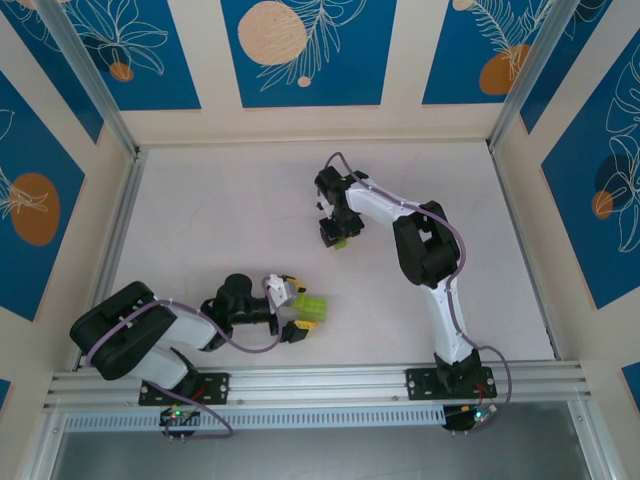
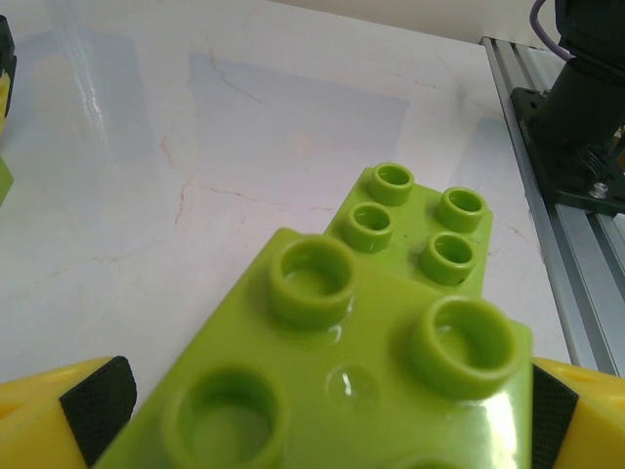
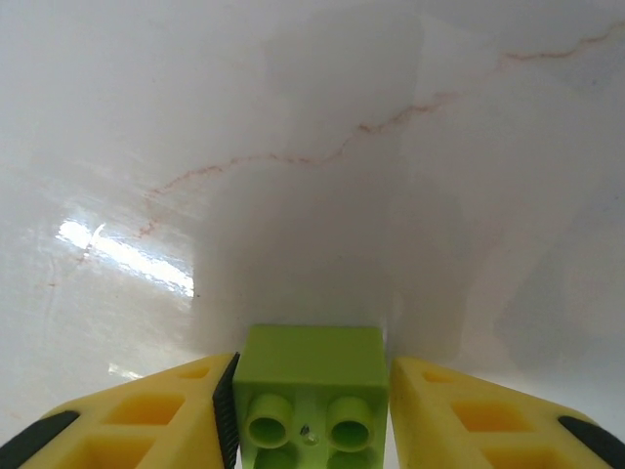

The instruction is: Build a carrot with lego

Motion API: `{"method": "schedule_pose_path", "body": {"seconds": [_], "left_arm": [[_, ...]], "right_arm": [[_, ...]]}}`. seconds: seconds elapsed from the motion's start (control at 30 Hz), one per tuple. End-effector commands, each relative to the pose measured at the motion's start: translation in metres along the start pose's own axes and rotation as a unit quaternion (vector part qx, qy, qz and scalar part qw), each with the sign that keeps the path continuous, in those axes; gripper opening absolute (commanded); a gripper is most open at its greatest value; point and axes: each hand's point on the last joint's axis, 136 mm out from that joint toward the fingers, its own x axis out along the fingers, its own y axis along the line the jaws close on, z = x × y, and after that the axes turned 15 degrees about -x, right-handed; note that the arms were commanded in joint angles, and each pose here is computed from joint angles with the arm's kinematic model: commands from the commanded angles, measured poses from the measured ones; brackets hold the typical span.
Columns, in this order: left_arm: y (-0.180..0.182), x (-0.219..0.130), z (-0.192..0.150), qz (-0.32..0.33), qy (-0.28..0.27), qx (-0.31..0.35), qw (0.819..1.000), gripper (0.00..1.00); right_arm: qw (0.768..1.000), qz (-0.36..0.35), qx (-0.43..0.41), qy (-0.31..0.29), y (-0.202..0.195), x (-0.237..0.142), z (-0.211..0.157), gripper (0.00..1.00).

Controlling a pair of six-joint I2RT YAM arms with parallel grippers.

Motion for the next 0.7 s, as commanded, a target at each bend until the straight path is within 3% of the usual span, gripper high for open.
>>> {"method": "schedule_pose_path", "body": {"seconds": [0.0,0.27,0.43,0.67], "left_arm": [[-0.001,0.003,0.004,-0.004,-0.001,0.012,1.0,0.99],[-0.001,0.004,0.003,-0.003,-0.001,0.012,1.0,0.99],[-0.001,0.004,0.003,-0.002,0.0,0.011,1.0,0.99],[0.0,0.004,0.004,-0.001,0.0,0.011,1.0,0.99]], "right_arm": [[1.0,0.02,-0.003,0.015,0.005,0.003,-0.009,0.44],[1.0,0.02,-0.001,0.013,0.005,0.0,-0.01,0.39],[1.0,0.023,-0.001,0.007,0.006,-0.005,-0.008,0.46],[1.0,0.03,0.003,-0.002,0.006,-0.011,-0.007,0.47]]}}
